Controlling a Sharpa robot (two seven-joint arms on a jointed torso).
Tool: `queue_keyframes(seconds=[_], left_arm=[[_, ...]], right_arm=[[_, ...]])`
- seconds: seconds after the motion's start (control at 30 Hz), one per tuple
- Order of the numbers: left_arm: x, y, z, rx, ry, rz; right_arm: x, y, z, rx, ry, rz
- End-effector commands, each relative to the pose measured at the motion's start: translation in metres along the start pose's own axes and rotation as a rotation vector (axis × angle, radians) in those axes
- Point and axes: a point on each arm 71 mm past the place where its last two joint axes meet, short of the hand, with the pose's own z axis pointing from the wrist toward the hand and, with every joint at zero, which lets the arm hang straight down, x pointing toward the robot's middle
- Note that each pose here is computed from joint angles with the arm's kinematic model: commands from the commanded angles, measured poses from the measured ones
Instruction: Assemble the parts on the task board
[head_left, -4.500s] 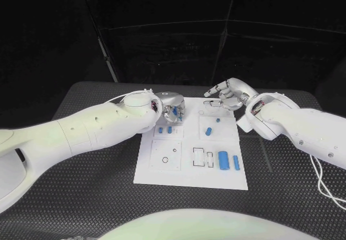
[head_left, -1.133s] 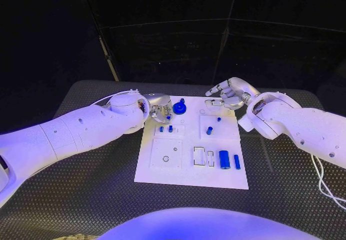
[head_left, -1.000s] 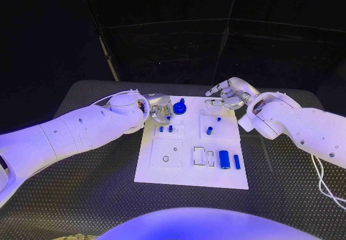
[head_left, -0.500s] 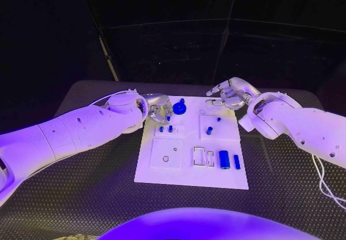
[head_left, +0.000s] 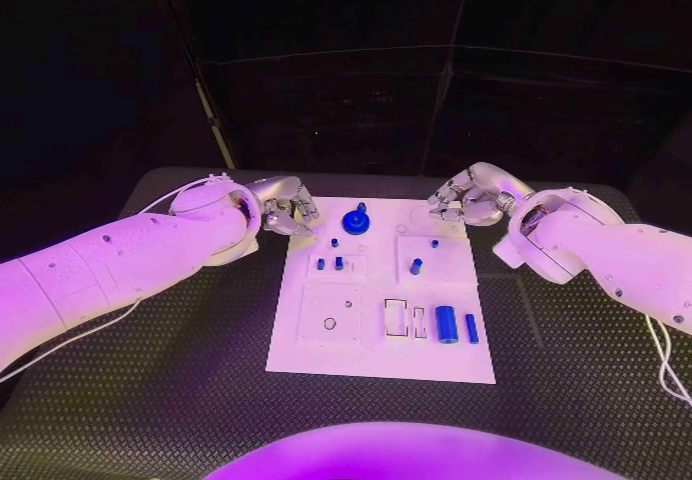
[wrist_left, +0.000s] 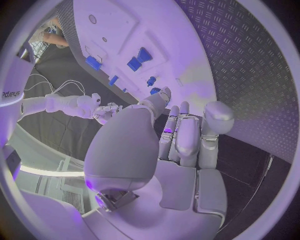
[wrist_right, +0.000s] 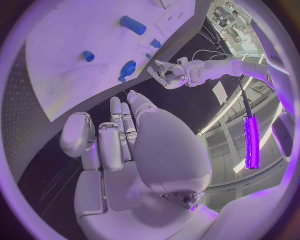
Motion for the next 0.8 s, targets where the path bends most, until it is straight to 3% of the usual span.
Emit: queue_keyframes(seconds=[0.03,0.2,0.27,0.47,0.57,0.8], left_arm=[[-0.0078,0.0042,-0.006,0.024,-0.045,-0.207],[-0.0165,0.0121,-0.0146,0.055,-0.096,-0.423],[-0.0199,0.0142,-0.0177,0.082,-0.122,-0.571],[-0.0236,0.0143,-0.026,0.152,-0.195,-0.879],[-0.0228,0.0128,-0.0291,0.172,-0.21,-0.965],[-0.0203,0.0105,-0.0322,0.193,-0.205,-1.033]], right_arm=[[-0.001,-0.001,-0.003,0.003,0.03,-0.225],[0.0,-0.004,-0.007,0.037,0.035,-0.392],[0.002,-0.004,-0.009,0.06,0.036,-0.46],[0.01,0.0,-0.011,0.084,0.036,-0.553],[0.015,0.004,-0.01,0.073,0.038,-0.566],[0.025,0.01,-0.006,0.059,0.061,-0.572]])
